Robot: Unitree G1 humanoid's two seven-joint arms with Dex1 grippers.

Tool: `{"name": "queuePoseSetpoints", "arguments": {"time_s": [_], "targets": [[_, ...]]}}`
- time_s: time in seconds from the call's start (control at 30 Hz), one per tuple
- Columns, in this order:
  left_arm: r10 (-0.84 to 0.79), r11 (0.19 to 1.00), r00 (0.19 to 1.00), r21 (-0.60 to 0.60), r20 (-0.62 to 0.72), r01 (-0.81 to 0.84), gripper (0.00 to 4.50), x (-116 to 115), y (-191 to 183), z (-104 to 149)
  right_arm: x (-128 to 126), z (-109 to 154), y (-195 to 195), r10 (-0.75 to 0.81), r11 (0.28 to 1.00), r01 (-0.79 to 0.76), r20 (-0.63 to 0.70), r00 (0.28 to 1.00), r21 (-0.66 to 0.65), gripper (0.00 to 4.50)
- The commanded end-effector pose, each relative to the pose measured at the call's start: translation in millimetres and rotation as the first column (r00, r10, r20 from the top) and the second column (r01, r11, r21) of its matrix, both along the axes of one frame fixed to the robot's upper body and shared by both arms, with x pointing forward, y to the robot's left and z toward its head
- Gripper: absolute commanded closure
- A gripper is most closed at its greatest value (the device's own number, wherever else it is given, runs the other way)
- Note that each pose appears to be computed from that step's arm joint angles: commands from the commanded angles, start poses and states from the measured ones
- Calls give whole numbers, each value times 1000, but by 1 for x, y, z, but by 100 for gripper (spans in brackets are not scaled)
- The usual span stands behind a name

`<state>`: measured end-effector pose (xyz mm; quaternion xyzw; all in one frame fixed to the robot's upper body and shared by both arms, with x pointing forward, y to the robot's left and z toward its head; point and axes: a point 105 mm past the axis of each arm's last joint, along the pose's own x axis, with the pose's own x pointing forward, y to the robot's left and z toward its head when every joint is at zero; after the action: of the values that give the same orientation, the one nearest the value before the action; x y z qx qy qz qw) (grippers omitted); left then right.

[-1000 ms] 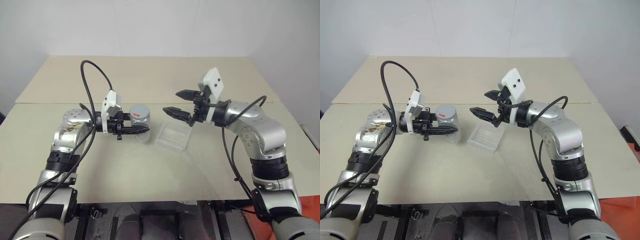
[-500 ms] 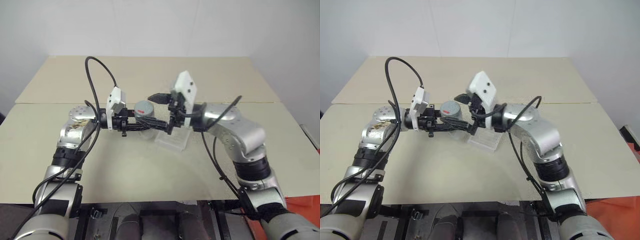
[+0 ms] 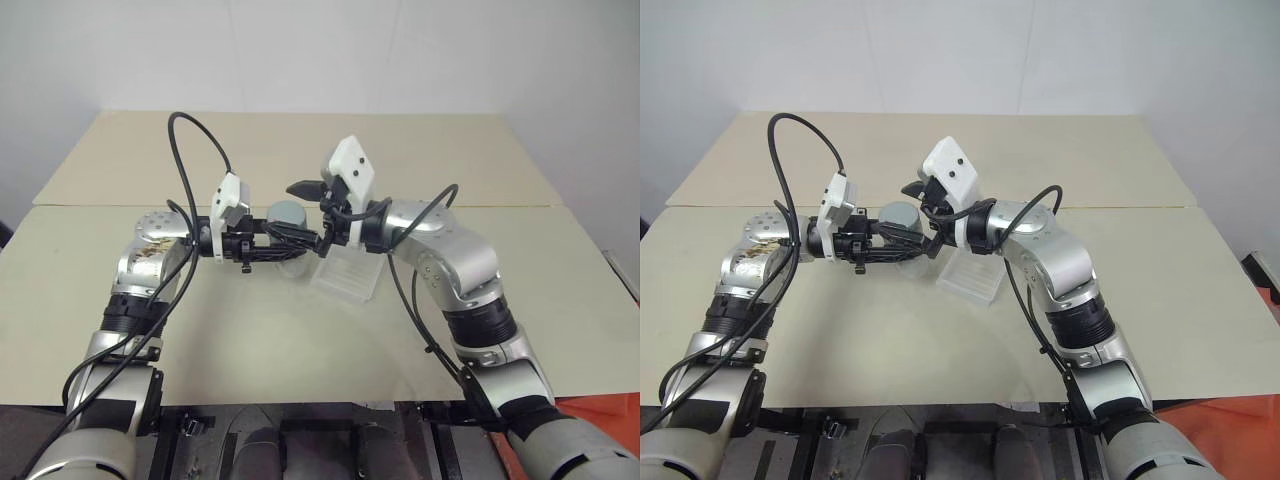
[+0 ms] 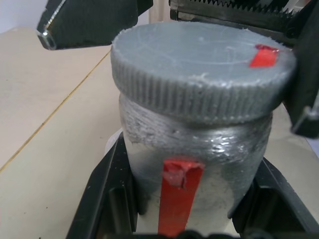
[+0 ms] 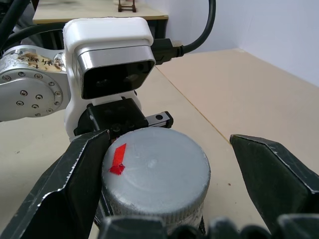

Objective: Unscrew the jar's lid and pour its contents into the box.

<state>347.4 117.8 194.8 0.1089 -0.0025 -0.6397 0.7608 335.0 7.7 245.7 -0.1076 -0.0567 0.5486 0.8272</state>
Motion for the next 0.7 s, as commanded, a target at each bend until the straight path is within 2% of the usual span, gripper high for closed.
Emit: {"name": "queuePoseSetpoints", "arguments": {"time_s": [0.03,0.5,0.63,0.7], "targets": [[-13,1000,999,-6,43,14,257,-6,4,12,10,13,-28,-82,996,81,44,996,35,7],[-26,1000,999,4,40,25,257,-9,6,12,13,6,-78,-166,986,166,40,985,12,7],[-27,1000,999,7,39,27,257,-9,6,12,4,4,-79,-127,992,127,41,991,-4,7],[-25,1000,999,6,39,25,257,-7,5,12,-9,5,-70,-59,998,60,51,997,-10,7]]}}
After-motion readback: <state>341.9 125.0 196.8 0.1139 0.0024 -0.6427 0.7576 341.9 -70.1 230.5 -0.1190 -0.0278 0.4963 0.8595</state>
